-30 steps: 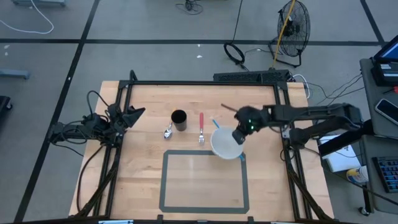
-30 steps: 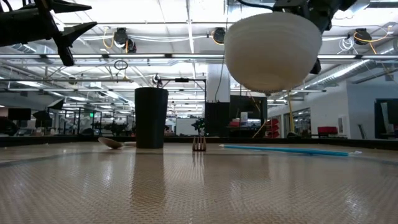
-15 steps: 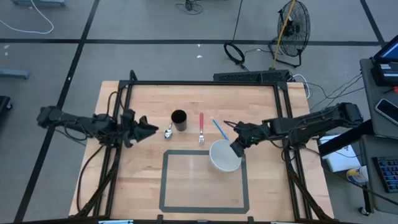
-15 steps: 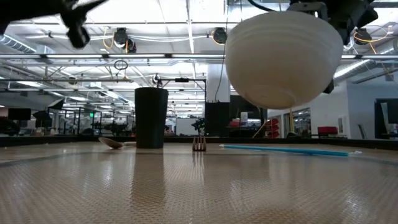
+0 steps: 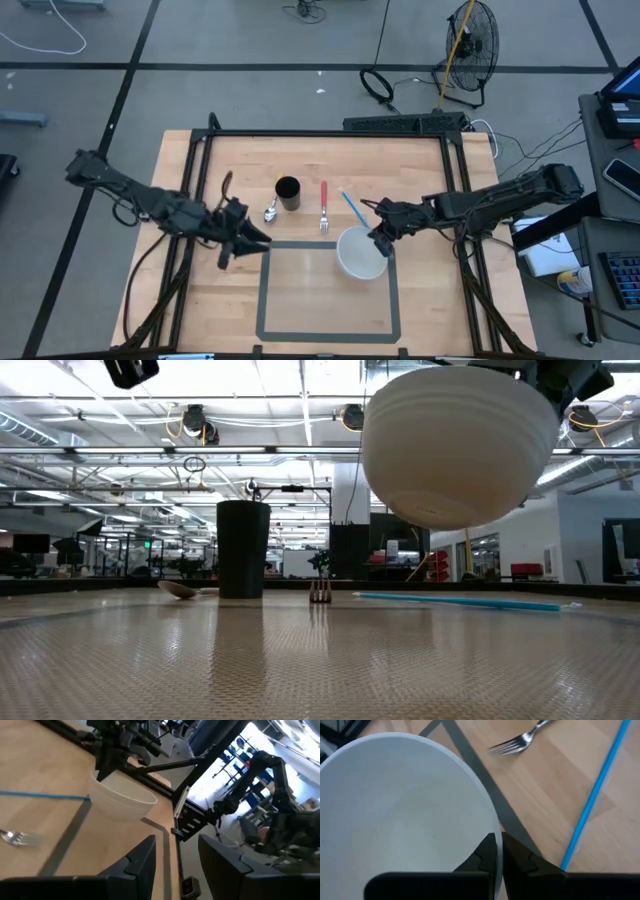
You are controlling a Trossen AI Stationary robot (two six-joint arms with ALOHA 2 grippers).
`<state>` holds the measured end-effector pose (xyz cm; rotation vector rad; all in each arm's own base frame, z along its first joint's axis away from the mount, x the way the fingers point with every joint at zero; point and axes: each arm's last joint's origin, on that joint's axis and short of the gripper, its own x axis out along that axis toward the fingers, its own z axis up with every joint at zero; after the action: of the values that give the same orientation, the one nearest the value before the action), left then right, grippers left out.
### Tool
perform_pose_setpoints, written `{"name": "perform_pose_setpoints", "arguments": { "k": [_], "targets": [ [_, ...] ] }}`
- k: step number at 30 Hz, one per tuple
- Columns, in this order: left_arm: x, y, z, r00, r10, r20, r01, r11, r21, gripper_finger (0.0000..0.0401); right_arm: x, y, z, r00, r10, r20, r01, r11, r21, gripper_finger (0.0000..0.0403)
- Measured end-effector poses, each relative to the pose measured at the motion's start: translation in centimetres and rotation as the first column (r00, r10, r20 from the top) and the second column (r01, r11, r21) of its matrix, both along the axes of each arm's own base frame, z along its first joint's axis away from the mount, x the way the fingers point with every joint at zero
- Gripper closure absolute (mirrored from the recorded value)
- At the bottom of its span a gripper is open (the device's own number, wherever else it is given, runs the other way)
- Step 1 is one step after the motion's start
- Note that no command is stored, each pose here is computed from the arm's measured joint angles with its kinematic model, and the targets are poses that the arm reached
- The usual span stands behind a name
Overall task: Pick & Place Utensil
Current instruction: Put the white bowl on the mat
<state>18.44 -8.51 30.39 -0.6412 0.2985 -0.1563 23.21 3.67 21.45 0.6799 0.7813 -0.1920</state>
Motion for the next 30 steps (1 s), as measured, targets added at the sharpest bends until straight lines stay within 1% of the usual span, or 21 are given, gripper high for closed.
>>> {"name": "perform_pose_setpoints", "arguments": {
  "k": [3, 8, 12, 15, 19, 22, 24, 30],
  "targets": [
    [0.4, -1.6, -0.2, 0.998, 0.047, -0.030, -0.047, 0.999, -0.025, 0.0249, -0.1, 0.4, 0.0, 0.999, 0.036, 0.003, -0.036, 0.999, -0.018, 0.0397],
    [1.2, -4.4, -0.7, 0.983, 0.172, -0.060, -0.176, 0.983, -0.061, 0.0249, -0.2, 1.2, 0.0, 0.997, 0.083, 0.003, -0.082, 0.996, -0.032, 0.0397],
    [2.5, -6.7, -2.0, 0.966, 0.255, -0.032, -0.257, 0.962, -0.092, 0.0249, -0.3, 1.9, -0.1, 0.992, 0.123, 0.000, -0.123, 0.991, -0.044, 0.0397],
    [3.7, -8.1, -3.1, 0.954, 0.300, 0.003, -0.298, 0.947, -0.121, 0.0249, -0.2, 2.5, -0.6, 0.987, 0.158, -0.021, -0.159, 0.986, -0.057, 0.0397],
    [5.2, -9.4, -4.6, 0.946, 0.322, 0.031, -0.314, 0.936, -0.157, 0.0249, 0.5, 3.3, -1.4, 0.982, 0.190, -0.017, -0.191, 0.980, -0.059, 0.0397],
    [5.8, -10.0, -5.3, 0.945, 0.325, 0.046, -0.312, 0.932, -0.183, 0.0249, 1.5, 3.8, -1.8, 0.980, 0.199, 0.026, -0.197, 0.979, -0.054, 0.0397],
    [6.1, -10.2, -5.6, 0.944, 0.326, 0.050, -0.311, 0.931, -0.191, 0.0249, 1.9, 4.1, -2.3, 0.978, 0.205, 0.029, -0.203, 0.978, -0.056, 0.0397],
    [6.1, -10.1, -5.7, 0.935, 0.350, 0.051, -0.336, 0.923, -0.186, 0.0249, 3.2, 4.5, -4.0, 0.977, 0.211, -0.045, -0.213, 0.974, -0.073, 0.0397]
  ]
}}
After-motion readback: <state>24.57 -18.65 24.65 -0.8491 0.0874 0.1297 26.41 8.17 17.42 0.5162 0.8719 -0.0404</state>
